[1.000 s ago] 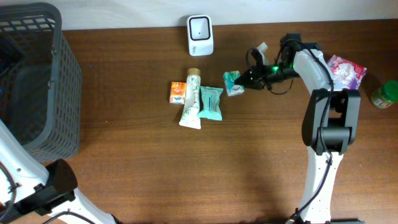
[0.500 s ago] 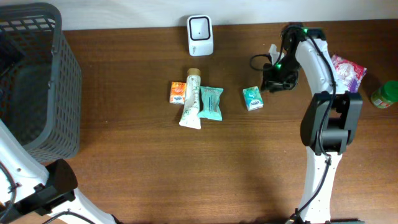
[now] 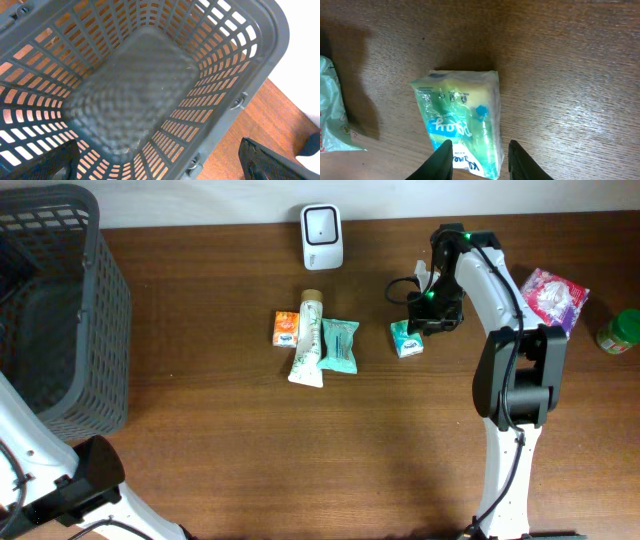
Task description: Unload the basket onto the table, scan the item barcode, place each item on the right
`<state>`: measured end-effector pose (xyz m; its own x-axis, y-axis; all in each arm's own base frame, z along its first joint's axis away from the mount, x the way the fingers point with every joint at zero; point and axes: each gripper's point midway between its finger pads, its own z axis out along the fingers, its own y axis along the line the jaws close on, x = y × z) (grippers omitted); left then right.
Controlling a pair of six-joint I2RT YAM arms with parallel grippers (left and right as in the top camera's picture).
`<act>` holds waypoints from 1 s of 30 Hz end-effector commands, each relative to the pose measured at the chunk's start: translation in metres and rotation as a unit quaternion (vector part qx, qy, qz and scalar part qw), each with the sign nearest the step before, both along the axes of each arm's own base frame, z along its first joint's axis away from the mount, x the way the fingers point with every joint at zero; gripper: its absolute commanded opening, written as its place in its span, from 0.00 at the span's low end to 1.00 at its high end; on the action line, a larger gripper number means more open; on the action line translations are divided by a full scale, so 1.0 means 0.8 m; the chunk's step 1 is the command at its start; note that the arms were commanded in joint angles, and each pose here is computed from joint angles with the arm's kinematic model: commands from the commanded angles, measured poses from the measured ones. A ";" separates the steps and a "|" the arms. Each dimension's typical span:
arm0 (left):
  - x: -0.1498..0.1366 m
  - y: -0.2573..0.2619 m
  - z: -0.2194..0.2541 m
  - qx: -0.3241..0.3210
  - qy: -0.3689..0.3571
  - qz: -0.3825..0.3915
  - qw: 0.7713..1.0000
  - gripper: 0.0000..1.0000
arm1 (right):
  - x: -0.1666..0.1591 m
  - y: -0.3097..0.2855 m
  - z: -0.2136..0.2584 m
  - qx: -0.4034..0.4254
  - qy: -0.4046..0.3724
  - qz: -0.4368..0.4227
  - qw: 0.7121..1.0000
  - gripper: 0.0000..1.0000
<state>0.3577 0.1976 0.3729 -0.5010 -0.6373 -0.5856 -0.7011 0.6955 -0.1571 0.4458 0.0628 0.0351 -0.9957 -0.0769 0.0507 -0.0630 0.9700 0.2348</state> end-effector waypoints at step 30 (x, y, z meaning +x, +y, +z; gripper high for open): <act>-0.002 0.001 0.004 0.002 -0.005 0.005 1.000 0.99 | -0.011 0.199 0.182 0.616 -0.113 0.119 0.771 0.04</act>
